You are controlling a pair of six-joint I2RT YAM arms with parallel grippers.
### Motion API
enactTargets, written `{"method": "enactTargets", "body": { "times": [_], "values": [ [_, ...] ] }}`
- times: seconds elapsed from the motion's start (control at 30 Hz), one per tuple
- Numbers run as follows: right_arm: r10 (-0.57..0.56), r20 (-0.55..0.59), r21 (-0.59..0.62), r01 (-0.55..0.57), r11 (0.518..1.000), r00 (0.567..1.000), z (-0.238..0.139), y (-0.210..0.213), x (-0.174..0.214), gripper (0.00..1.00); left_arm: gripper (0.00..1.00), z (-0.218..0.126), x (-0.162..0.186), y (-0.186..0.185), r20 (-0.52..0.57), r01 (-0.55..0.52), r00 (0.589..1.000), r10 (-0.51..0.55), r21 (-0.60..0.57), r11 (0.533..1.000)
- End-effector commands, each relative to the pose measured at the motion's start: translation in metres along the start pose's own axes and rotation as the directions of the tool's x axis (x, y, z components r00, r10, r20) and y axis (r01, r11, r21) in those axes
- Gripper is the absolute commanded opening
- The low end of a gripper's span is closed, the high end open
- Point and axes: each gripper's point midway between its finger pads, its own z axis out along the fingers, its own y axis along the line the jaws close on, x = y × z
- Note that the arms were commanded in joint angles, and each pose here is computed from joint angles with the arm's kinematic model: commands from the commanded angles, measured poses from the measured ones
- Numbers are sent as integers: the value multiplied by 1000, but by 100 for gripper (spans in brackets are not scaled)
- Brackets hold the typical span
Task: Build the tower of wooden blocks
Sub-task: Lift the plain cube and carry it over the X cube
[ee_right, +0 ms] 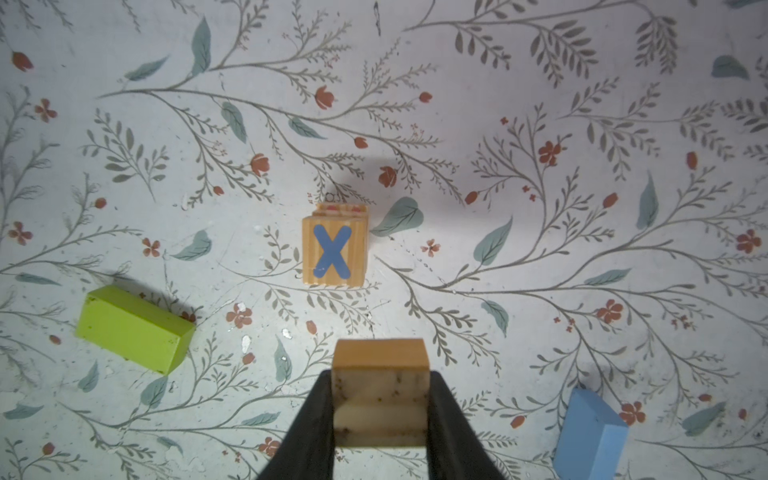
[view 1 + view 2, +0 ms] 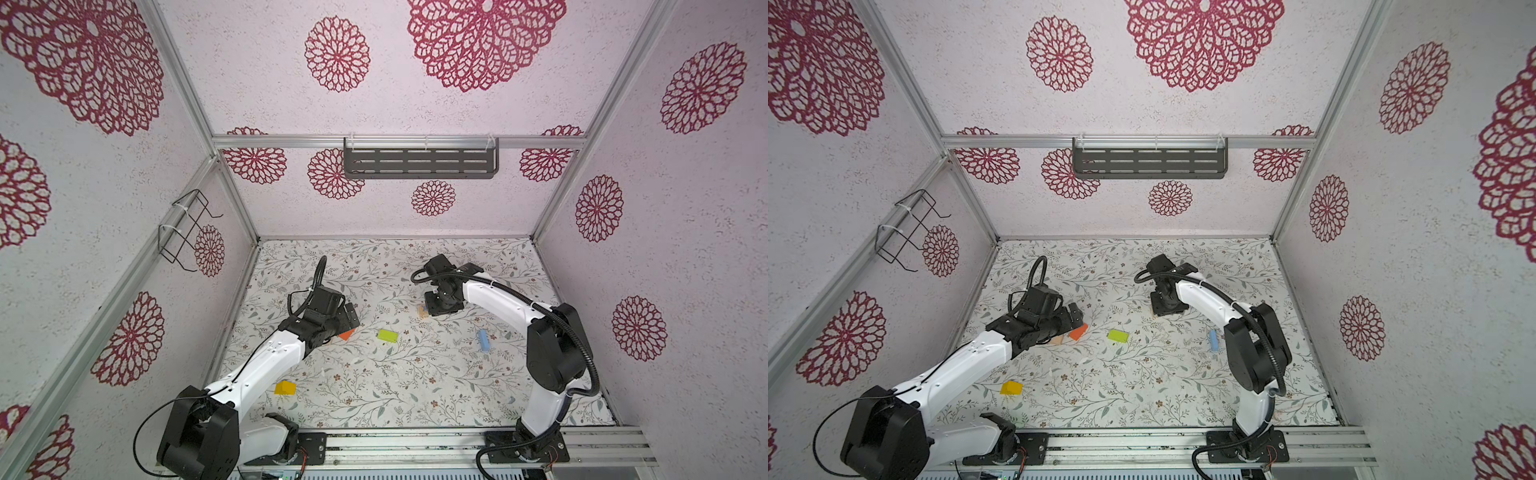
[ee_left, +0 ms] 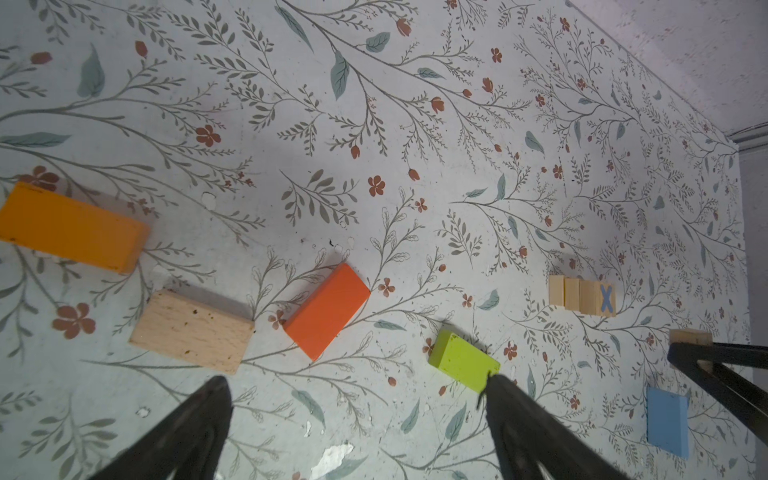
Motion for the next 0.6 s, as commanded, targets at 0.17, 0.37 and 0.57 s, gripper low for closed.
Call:
{"method": "enactTargets", "body": {
  "times": [0.17, 0.37, 0.57],
  "values": [
    [-15, -25, -2, 15, 1000, 1000, 3, 11, -11, 35, 97, 8, 3, 4, -16, -40, 999, 39, -9, 999],
    [-17, -34, 3, 17, 1000, 999, 12, 17, -17, 35, 97, 19, 9, 5, -36, -42, 998, 42, -10, 999],
    [-15, -44, 1, 15, 1000, 999, 18, 22, -17, 35, 97, 24, 13, 8, -52, -52, 997, 50, -21, 998]
  ]
}}
